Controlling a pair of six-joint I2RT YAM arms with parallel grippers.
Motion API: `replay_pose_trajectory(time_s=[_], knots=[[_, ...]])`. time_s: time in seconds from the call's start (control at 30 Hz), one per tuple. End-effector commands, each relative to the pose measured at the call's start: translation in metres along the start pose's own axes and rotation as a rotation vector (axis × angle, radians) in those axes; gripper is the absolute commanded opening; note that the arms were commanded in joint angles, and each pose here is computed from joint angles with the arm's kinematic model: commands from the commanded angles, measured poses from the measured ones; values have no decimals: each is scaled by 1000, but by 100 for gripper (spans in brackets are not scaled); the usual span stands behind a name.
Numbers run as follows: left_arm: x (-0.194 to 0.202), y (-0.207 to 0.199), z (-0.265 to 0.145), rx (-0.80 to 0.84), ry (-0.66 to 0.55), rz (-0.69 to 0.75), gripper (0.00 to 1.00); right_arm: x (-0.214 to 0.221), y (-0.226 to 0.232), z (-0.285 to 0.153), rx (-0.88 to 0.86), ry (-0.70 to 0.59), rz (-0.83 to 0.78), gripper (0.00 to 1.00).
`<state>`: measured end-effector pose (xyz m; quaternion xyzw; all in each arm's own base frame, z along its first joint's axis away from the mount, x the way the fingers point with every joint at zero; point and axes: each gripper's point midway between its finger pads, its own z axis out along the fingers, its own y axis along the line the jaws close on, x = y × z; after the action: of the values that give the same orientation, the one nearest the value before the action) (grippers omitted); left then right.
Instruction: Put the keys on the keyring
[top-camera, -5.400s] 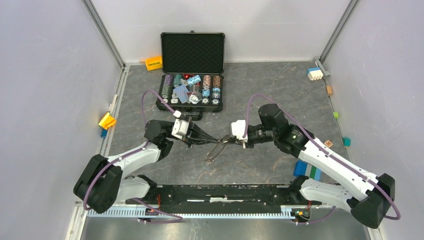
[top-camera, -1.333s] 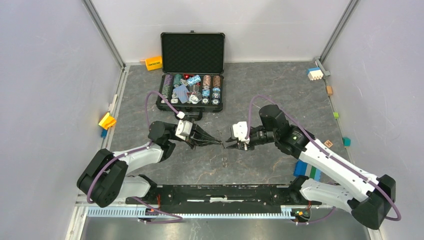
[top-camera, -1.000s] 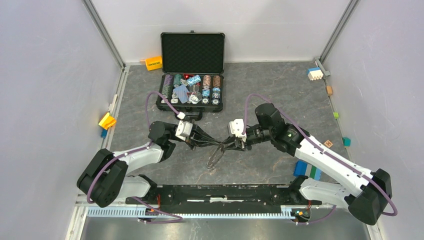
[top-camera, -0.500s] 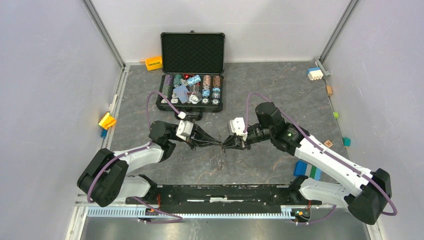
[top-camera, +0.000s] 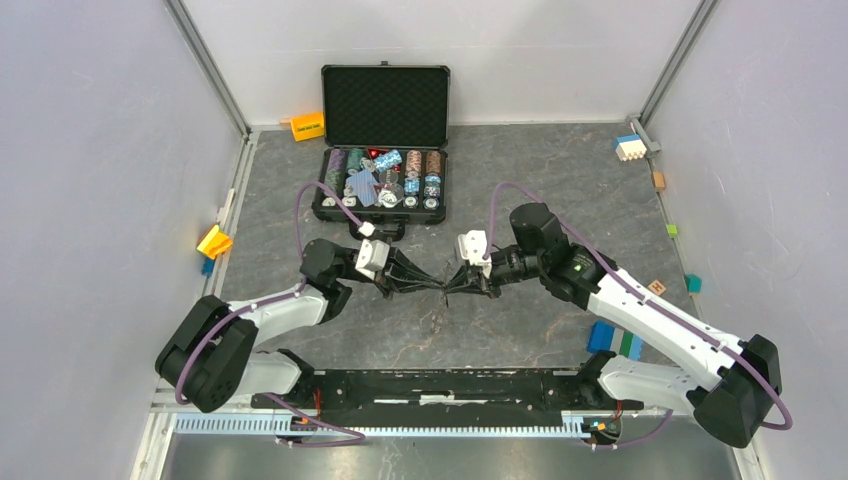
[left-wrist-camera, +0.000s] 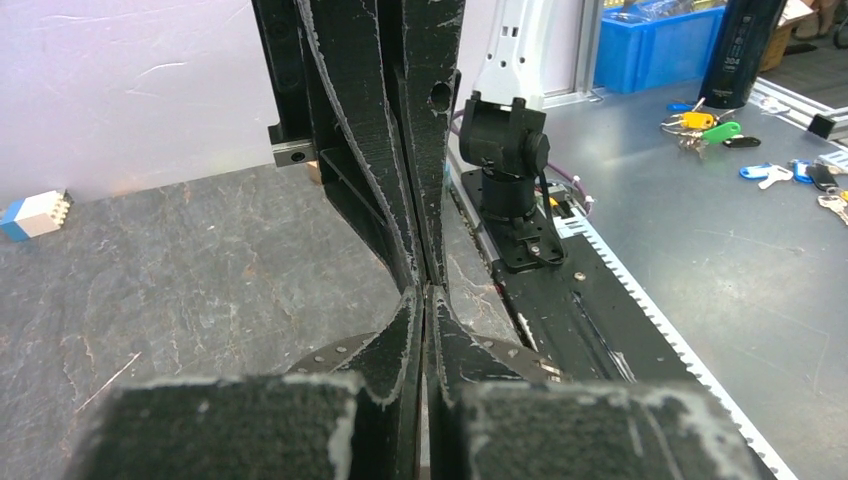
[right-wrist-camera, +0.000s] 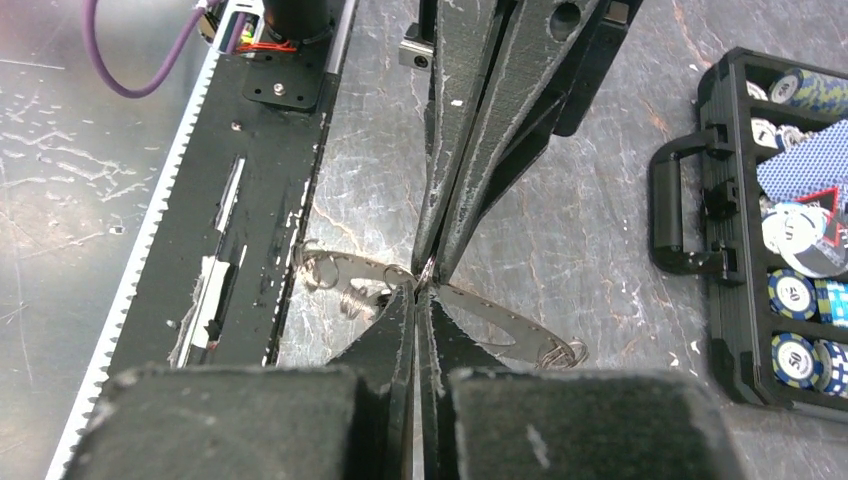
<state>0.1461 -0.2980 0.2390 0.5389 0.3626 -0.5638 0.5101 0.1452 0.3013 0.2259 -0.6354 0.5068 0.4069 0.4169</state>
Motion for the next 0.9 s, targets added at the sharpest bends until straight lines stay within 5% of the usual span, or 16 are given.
replay_pose_trajectory(time_s=[0.0,0.4,0.87], knots=[[-10,11,4,-26,-13,104,2,-21,-18,-7,83,-15,-60,0],[5,18,2,-37,50,113,3,-19,-27,-17,147,69,-75,0],[11,33,3,-52,105,118,28,-10,-26,-18,136,162,-64,0]])
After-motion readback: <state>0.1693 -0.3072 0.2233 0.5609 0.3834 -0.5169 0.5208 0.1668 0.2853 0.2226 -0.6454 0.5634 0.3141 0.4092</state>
